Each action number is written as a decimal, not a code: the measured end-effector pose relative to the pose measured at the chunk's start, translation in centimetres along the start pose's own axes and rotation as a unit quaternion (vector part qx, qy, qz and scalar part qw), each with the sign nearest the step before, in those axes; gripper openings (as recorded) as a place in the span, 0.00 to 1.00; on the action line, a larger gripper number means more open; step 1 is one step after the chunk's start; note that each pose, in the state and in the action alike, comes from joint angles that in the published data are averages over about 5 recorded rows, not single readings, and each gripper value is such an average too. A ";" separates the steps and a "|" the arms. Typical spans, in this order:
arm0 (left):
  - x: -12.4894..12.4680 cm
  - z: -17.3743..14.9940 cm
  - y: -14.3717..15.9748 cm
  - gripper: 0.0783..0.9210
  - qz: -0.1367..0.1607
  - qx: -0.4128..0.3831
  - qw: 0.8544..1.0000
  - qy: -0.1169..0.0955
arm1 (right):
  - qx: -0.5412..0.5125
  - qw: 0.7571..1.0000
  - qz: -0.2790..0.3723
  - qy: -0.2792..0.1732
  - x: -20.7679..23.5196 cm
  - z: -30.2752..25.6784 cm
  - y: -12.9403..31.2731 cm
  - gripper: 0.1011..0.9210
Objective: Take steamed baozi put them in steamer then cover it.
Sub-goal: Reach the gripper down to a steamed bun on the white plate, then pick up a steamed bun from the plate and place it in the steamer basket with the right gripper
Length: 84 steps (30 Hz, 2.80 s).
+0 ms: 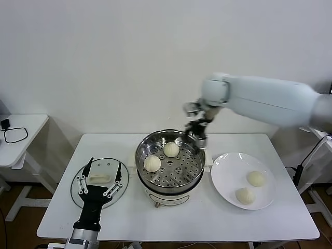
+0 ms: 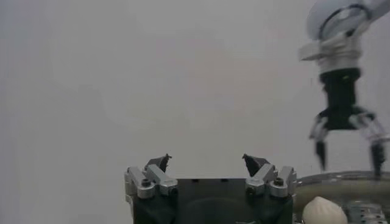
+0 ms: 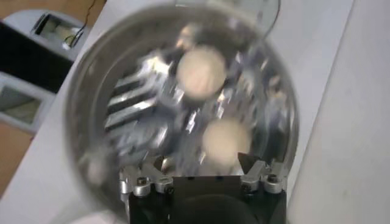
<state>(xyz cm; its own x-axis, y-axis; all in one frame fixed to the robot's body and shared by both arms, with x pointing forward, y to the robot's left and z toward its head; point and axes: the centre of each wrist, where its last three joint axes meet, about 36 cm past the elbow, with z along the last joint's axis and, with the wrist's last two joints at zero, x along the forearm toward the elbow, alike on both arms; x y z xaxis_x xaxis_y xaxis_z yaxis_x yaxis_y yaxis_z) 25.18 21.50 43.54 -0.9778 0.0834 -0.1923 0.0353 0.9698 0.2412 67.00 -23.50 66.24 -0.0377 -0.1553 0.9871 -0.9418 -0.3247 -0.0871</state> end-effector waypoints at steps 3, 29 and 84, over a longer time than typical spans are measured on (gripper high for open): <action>0.1 0.0 -0.1 0.88 0.000 0.001 1.000 0.001 | -0.017 1.000 -0.014 0.010 -1.4 3.8 2.1 0.88; 0.5 0.4 0.4 0.88 -0.011 -0.007 1.000 0.007 | -0.053 0.994 -0.090 0.032 -15.8 12.4 10.9 0.88; 0.2 -0.1 0.5 0.88 -0.007 -0.004 1.000 -0.004 | 0.518 0.855 0.013 -0.006 1.4 -15.6 2.1 0.62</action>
<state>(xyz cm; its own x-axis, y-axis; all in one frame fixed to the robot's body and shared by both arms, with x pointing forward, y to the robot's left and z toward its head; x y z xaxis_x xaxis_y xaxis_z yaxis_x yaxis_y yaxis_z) 25.01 21.94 43.67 -0.9763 0.0710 -0.2043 0.0190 0.9691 0.2459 59.78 -9.81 69.56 -0.0453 -0.1833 0.9820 -0.1382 -0.9724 -0.1879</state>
